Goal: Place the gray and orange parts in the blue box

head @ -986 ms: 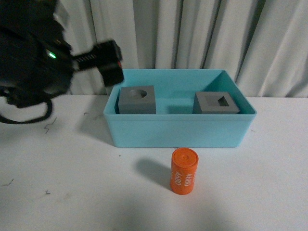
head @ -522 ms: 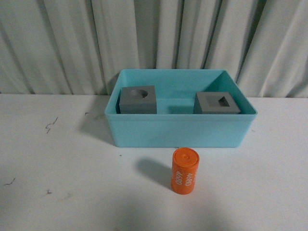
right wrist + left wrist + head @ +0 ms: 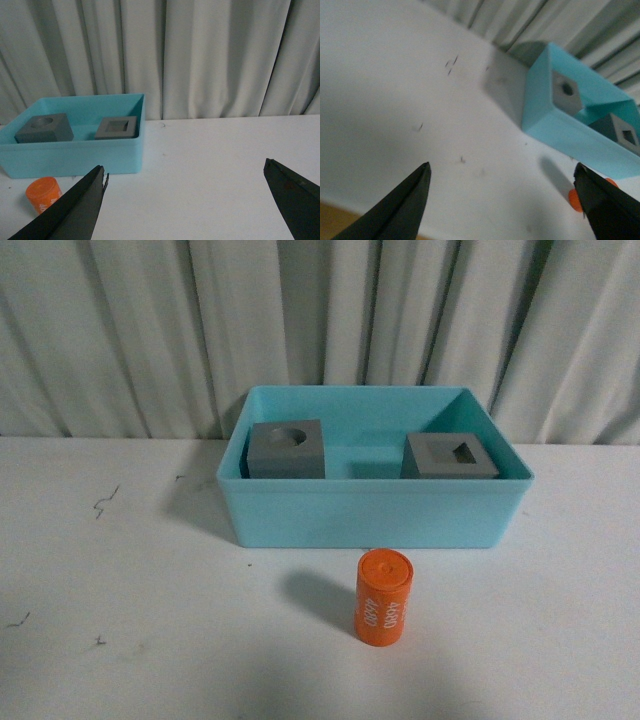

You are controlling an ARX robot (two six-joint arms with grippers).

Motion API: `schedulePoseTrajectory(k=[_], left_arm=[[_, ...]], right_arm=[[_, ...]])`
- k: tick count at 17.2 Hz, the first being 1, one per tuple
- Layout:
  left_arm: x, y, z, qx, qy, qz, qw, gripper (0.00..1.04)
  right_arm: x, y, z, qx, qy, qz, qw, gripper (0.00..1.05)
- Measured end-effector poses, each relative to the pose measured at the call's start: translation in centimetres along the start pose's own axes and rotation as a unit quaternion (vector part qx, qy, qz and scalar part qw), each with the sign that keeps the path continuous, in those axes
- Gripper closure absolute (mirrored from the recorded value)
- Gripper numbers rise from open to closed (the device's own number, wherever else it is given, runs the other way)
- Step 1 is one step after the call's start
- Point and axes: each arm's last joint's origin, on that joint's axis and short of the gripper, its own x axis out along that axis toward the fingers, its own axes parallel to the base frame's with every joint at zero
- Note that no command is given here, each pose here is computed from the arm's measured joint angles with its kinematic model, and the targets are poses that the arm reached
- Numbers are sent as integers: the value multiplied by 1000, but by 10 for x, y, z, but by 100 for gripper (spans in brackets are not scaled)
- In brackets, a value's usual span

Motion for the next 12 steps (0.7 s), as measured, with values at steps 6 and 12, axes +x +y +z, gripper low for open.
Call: schedulePoseTrajectory(k=[6, 12], left_arm=[[-6, 1, -2, 215, -153, -61, 963, 68], [-14, 7, -13, 239, -150, -56, 958, 103]], right_arm=[[0, 0, 0, 0, 0, -1, 1000, 6], [0, 0, 0, 0, 0, -1, 1000, 6]])
